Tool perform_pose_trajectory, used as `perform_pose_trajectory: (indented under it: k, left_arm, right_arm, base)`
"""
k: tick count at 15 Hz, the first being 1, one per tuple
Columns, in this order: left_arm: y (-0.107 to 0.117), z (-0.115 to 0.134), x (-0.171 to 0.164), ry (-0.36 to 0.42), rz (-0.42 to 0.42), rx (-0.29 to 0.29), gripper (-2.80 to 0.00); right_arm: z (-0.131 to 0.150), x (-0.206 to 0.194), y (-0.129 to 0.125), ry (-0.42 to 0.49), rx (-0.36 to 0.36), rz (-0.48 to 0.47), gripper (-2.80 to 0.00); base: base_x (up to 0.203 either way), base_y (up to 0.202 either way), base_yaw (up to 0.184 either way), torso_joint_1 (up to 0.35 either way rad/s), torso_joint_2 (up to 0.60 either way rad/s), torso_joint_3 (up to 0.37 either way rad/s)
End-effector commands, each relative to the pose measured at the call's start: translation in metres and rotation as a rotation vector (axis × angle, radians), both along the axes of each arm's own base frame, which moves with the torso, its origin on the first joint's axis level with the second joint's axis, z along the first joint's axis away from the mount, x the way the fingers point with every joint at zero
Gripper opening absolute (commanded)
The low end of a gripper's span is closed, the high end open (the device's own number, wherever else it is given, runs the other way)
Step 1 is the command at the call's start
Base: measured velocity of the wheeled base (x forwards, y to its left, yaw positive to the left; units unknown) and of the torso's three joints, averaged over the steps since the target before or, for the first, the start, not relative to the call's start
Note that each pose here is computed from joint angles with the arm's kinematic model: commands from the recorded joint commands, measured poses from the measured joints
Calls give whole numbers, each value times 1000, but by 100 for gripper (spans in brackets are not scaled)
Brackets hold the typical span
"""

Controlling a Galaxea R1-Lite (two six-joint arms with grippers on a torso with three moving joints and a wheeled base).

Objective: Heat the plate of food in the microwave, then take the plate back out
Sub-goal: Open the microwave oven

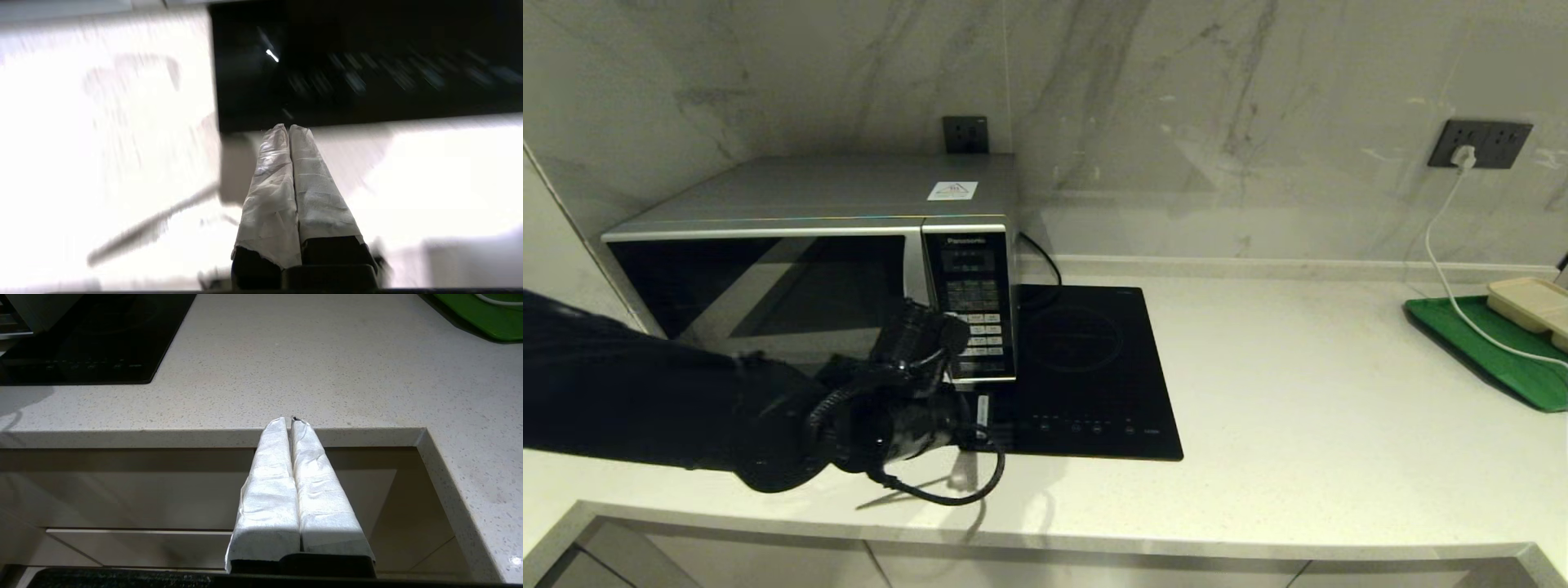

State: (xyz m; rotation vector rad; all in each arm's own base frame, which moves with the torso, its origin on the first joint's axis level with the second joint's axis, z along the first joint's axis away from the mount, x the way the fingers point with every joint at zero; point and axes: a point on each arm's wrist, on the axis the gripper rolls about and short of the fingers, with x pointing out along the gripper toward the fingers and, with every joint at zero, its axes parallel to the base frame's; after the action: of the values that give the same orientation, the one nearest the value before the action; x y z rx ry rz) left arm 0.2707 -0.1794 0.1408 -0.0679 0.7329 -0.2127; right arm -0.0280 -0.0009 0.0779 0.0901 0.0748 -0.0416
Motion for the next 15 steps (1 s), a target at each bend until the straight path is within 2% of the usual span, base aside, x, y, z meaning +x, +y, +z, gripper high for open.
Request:
perform_pose_trajectory:
  k: [1, 3, 6, 9, 12, 15]
  left_arm:
    - [29, 48, -49, 104, -5, -72, -280]
    - [49, 69, -77, 155, 30, -112, -280]
    - [85, 104, -128, 109, 69, -171, -280]
    - [131, 125, -186, 38, 160, -189, -280]
    - [173, 129, -244, -50, 328, -220, -280]
    - [193, 114, -299, -136, 486, -231, -280]
  right_arm:
    - [0, 0, 0, 2, 0, 0, -280]
    - [0, 0, 0, 2, 1, 0, -280]
    - [0, 0, 0, 2, 0, 0, -280]
    - [0, 0, 0, 2, 0, 0, -280]
    - [0, 0, 0, 2, 0, 0, -280]
    - [0, 0, 0, 2, 0, 0, -280]
  base:
    - [0, 0, 0, 0, 0, 0]
    - [0, 0, 0, 0, 0, 0]
    - [0, 0, 0, 0, 0, 0]
    - [0, 0, 0, 0, 0, 0]
    - [0, 0, 0, 0, 0, 0]
    - [0, 0, 0, 0, 0, 0]
